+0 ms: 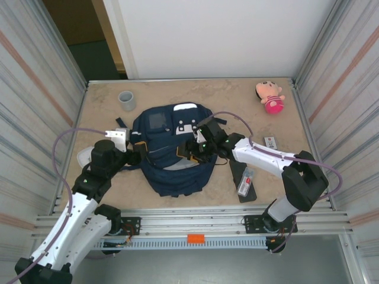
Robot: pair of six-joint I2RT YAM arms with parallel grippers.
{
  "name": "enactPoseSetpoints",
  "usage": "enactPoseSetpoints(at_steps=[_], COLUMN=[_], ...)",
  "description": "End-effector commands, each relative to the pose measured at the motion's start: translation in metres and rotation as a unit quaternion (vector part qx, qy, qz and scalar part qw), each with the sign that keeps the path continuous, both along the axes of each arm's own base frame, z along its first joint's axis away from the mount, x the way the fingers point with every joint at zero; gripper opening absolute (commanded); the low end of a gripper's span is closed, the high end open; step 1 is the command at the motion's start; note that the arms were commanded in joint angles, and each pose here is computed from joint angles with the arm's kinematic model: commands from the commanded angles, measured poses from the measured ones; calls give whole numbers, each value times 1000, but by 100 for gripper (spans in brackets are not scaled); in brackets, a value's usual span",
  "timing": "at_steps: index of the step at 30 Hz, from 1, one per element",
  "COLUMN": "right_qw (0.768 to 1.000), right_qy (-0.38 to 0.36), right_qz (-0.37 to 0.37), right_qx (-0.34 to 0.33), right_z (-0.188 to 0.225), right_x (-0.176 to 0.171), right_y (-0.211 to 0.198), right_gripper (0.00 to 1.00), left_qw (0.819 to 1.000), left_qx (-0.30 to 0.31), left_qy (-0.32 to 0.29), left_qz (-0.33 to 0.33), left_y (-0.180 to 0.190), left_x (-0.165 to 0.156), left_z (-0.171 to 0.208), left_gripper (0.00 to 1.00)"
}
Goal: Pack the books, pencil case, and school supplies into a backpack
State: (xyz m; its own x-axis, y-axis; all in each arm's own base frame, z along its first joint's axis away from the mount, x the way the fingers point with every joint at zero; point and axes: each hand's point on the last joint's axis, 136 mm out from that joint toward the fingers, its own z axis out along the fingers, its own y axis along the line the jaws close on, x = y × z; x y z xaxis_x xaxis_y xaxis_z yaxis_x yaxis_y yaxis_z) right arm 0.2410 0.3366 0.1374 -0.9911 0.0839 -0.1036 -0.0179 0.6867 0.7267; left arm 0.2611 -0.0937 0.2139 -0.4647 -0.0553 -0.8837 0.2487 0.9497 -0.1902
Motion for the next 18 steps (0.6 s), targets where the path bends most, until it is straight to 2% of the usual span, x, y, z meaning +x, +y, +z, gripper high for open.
enactPoseSetpoints(at_steps=[1, 7, 13, 18], right_qw=[999, 996, 993, 982], right_qy=[13, 56, 70, 54], right_qz=[-10, 13, 35, 34], right_qx=[-46, -74, -87, -178], right_z=[6, 16, 42, 62], right_x=[-7, -25, -41, -49], right_y=[-24, -38, -55, -112], right_gripper=[64, 73, 73, 71], left_qw=[1000, 1000, 999, 999], left_qx=[16, 29, 32, 8], left_qy=[3, 9, 5, 4], left_qz=[9, 2, -12, -32], left_y=[5, 3, -2, -13], left_x=[1, 5, 8, 8], left_z=[-7, -9, -4, 2], left_gripper=[71, 71, 71, 71])
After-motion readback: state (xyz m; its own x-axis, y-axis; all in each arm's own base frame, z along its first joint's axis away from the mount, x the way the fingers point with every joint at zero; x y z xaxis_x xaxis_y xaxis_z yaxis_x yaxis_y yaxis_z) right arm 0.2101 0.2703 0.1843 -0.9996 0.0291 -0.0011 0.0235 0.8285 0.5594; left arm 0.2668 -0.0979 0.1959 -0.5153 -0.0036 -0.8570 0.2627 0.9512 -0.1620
